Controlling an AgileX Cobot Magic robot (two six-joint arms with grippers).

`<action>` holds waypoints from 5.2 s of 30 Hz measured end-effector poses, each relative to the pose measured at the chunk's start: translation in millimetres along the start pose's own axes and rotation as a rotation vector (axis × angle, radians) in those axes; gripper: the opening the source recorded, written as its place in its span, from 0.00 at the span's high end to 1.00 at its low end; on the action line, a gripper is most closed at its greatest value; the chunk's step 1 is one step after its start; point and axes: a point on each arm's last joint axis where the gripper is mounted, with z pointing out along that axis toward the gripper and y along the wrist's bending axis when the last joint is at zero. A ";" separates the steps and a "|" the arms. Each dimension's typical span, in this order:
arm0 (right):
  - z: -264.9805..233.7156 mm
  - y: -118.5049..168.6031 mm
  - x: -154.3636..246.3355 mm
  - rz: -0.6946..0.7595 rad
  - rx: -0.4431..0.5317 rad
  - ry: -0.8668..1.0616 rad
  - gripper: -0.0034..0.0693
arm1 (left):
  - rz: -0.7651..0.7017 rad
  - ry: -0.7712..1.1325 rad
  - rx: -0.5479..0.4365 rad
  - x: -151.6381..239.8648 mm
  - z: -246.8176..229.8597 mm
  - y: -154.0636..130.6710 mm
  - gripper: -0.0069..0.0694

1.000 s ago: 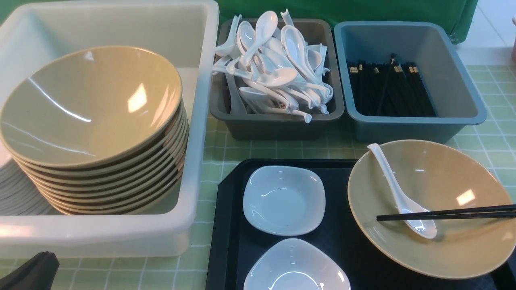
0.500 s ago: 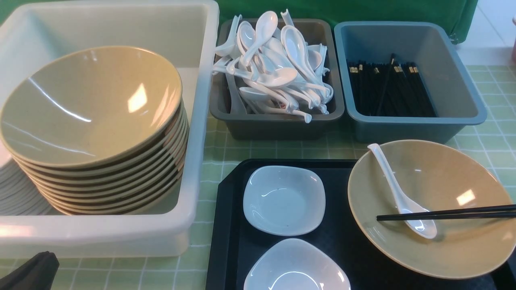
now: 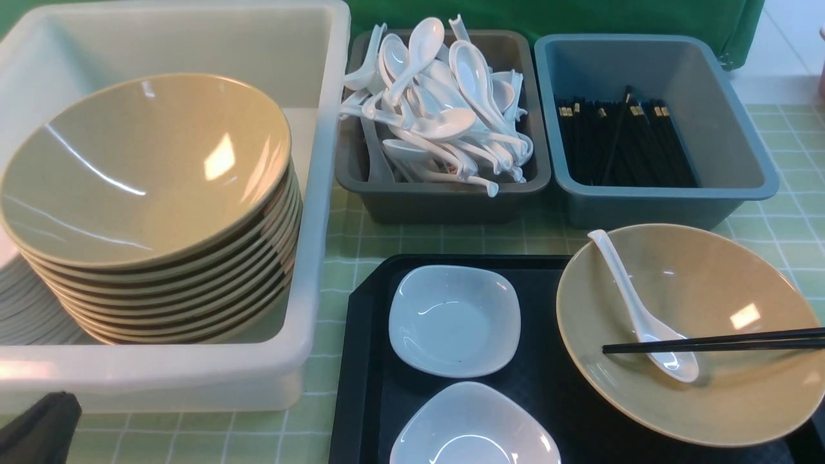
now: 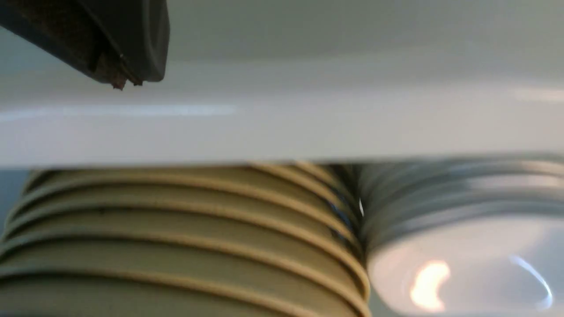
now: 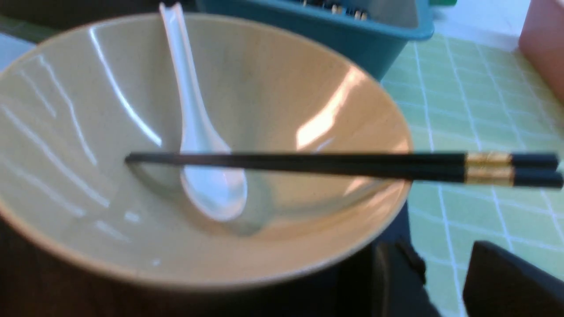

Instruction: On green table put chopsticks spoon bowls plates into blue grey white boxes.

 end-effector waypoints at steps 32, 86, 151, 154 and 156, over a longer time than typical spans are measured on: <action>-46.2 -17.6 -156.7 0.503 -0.076 -0.604 0.63 | -0.447 -0.572 0.070 -147.8 -31.1 10.0 0.91; 226.3 41.0 -104.9 -0.892 -0.669 1.292 0.79 | -0.148 0.495 0.728 -146.2 60.6 -77.0 0.91; 371.8 -42.9 -203.5 0.330 -0.377 0.566 0.29 | 0.120 0.325 0.964 -241.3 136.7 -112.1 0.91; 332.4 -40.6 -229.5 0.178 -0.417 0.536 0.26 | 0.138 0.340 0.950 -245.8 125.2 -107.4 0.91; 309.4 -31.8 -233.6 0.125 -0.448 0.537 0.26 | 0.143 0.369 0.942 -245.9 118.6 -104.6 0.91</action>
